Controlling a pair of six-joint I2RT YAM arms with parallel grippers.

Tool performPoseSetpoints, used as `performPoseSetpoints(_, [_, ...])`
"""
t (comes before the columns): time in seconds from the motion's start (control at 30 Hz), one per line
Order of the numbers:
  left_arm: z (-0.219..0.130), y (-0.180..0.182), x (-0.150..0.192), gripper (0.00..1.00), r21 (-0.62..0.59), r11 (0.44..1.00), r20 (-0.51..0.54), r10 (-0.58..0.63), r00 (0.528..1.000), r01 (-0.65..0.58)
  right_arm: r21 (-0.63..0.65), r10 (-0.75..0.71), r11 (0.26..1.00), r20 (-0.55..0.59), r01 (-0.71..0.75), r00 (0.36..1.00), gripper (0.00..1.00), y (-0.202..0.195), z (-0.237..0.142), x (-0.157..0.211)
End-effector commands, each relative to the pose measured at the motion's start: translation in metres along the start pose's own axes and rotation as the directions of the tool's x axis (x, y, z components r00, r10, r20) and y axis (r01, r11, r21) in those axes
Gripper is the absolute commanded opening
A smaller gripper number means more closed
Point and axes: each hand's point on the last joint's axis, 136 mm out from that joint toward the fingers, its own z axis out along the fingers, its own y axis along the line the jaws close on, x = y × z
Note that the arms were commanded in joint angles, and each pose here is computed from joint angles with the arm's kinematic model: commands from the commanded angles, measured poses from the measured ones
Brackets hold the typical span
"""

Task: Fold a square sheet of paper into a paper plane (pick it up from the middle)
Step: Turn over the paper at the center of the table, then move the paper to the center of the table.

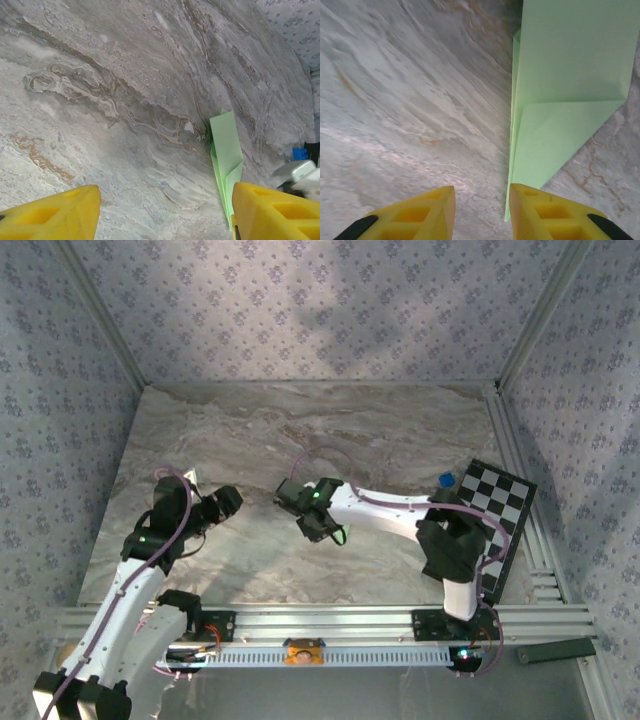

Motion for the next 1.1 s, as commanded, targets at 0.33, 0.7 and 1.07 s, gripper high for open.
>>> performPoseSetpoints(0.33, [-0.009,-0.013,0.015,0.66,0.077,0.994,-0.089,0.082,0.993,-0.075,-0.205,0.568,0.816,0.105,-0.541,0.817,0.29,-0.099,-0.053,0.047])
performPoseSetpoints(0.7, [-0.012,-0.015,0.022,0.66,0.093,0.990,-0.128,0.119,0.985,-0.108,-0.252,0.788,0.614,0.235,-0.748,0.568,0.31,-0.147,-0.065,0.083])
performPoseSetpoints(1.07, [-0.014,-0.005,0.025,0.67,0.044,0.989,-0.139,0.146,0.979,-0.141,-0.339,0.780,0.625,0.312,-0.703,0.542,0.37,-0.165,-0.063,0.057])
